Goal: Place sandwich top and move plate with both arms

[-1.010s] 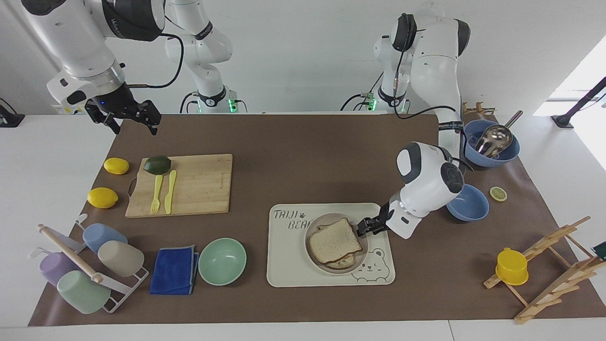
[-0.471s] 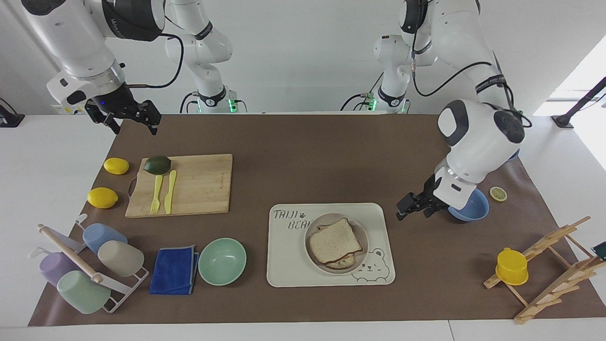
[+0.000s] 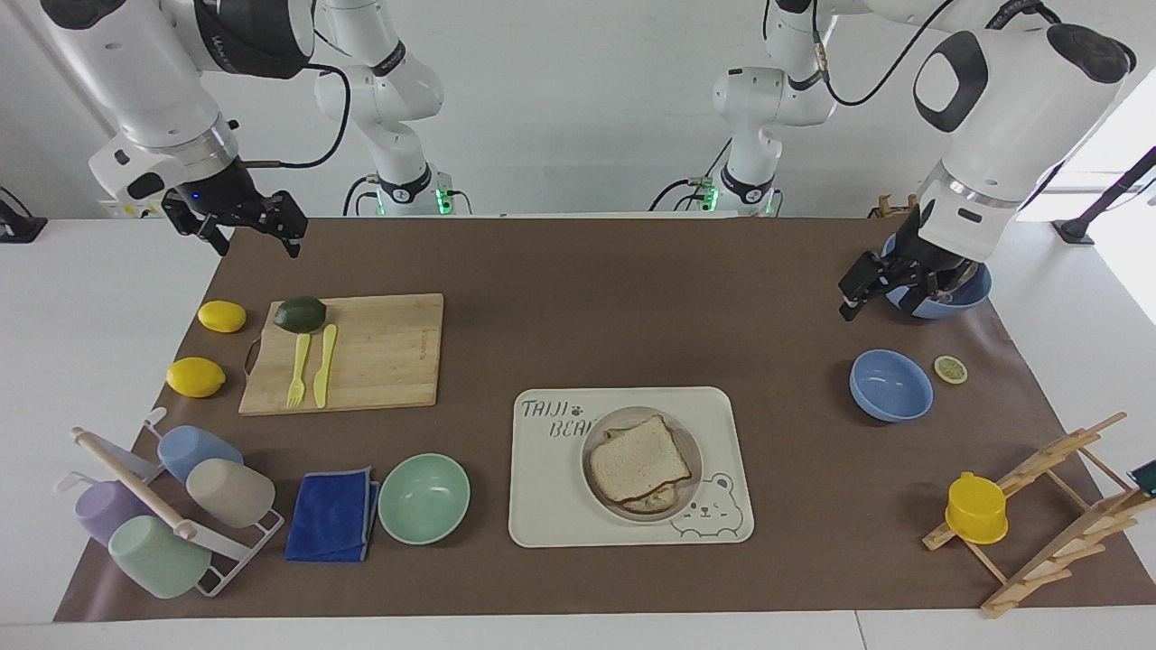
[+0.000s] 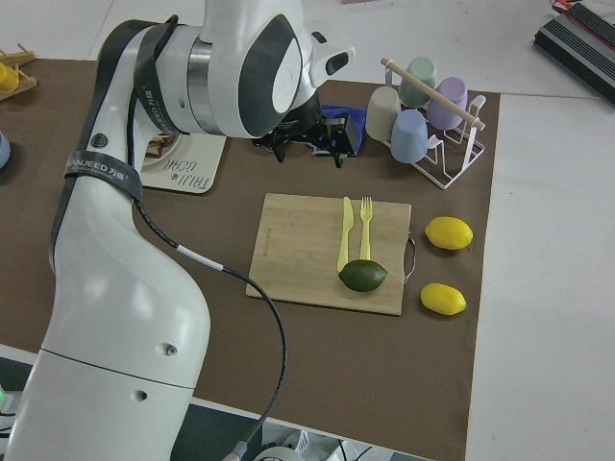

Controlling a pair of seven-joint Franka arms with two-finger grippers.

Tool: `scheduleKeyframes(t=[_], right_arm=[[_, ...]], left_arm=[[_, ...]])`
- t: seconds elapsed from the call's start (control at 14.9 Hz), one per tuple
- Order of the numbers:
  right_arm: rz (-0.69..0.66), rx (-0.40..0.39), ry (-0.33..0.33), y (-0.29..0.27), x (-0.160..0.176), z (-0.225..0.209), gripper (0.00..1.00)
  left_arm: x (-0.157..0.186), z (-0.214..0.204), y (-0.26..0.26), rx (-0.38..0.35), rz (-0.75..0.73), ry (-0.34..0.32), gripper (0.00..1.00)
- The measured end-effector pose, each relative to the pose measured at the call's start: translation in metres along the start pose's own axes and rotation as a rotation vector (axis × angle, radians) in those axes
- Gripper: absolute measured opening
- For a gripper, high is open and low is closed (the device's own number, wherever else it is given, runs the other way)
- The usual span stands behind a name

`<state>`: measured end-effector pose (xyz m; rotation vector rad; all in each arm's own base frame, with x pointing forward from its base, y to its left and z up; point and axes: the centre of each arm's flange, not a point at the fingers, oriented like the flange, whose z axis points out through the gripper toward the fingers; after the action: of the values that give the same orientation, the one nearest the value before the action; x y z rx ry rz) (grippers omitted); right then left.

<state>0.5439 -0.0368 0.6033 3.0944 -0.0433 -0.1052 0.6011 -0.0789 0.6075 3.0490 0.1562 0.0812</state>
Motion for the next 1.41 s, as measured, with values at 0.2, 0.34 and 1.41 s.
scheduleKeyframes(t=[0.2, 0.34, 1.41], right_arm=[[0.000, 0.000, 0.000, 0.000, 0.000, 0.000, 1.00], [0.000, 0.000, 0.000, 0.000, 0.000, 0.000, 1.00], [0.000, 0.000, 0.000, 0.000, 0.000, 0.000, 1.00]], left_arm=[[-0.020, -0.014, -0.005, 0.027, 0.005, -0.055, 1.00], [-0.035, -0.016, -0.008, 0.043, 0.008, -0.093, 1.00], [-0.083, 0.003, -0.005, 0.068, 0.036, -0.166, 1.00]])
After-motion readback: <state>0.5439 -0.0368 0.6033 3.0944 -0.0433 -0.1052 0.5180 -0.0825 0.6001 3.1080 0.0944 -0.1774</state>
